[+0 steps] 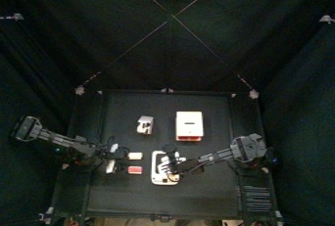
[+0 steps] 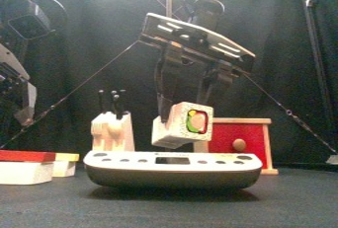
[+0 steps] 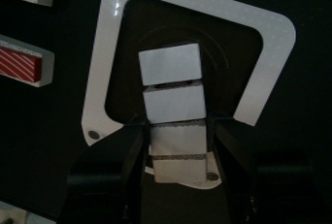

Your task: Put sushi roll right of stove

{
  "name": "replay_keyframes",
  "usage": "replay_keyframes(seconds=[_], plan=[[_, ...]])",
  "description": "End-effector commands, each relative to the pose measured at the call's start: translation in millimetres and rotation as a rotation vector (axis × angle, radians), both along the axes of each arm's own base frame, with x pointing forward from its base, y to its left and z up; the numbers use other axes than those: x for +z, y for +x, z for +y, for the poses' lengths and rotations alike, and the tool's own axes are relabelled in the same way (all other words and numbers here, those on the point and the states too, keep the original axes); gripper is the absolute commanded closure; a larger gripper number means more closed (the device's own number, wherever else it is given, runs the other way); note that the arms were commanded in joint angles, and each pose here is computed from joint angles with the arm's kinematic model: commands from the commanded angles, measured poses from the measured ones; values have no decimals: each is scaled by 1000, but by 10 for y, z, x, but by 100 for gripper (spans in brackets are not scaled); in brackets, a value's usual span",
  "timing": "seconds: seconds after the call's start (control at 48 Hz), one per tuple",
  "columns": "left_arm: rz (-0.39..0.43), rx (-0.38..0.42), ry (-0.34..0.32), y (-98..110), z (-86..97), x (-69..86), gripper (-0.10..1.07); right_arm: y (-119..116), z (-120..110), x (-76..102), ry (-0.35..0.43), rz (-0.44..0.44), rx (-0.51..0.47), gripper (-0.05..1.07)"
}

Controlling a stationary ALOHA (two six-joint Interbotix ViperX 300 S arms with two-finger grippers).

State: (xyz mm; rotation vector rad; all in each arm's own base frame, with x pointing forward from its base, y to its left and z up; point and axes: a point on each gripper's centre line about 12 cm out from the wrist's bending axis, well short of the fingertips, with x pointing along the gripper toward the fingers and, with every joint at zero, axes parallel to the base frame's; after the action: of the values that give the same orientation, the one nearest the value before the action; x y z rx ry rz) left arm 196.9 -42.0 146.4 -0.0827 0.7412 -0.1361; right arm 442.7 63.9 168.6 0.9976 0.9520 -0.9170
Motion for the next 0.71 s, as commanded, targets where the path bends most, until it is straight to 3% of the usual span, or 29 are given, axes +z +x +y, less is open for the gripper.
replay_keyframes(seconds=[0.0, 0.292, 0.479, 0.688], plan=[[-19, 1, -5, 37, -6, 47, 0, 17, -18, 267, 14, -67, -6, 33], [-19, 1, -5, 37, -6, 47, 0, -250, -37, 331, 22, -54, -25, 33], [-19, 4, -8, 37, -6, 47, 0, -503, -70, 282, 19, -47, -116, 33], [-16, 9, -15, 33, -6, 42, 0, -857, 55, 170, 36, -34, -209, 33]])
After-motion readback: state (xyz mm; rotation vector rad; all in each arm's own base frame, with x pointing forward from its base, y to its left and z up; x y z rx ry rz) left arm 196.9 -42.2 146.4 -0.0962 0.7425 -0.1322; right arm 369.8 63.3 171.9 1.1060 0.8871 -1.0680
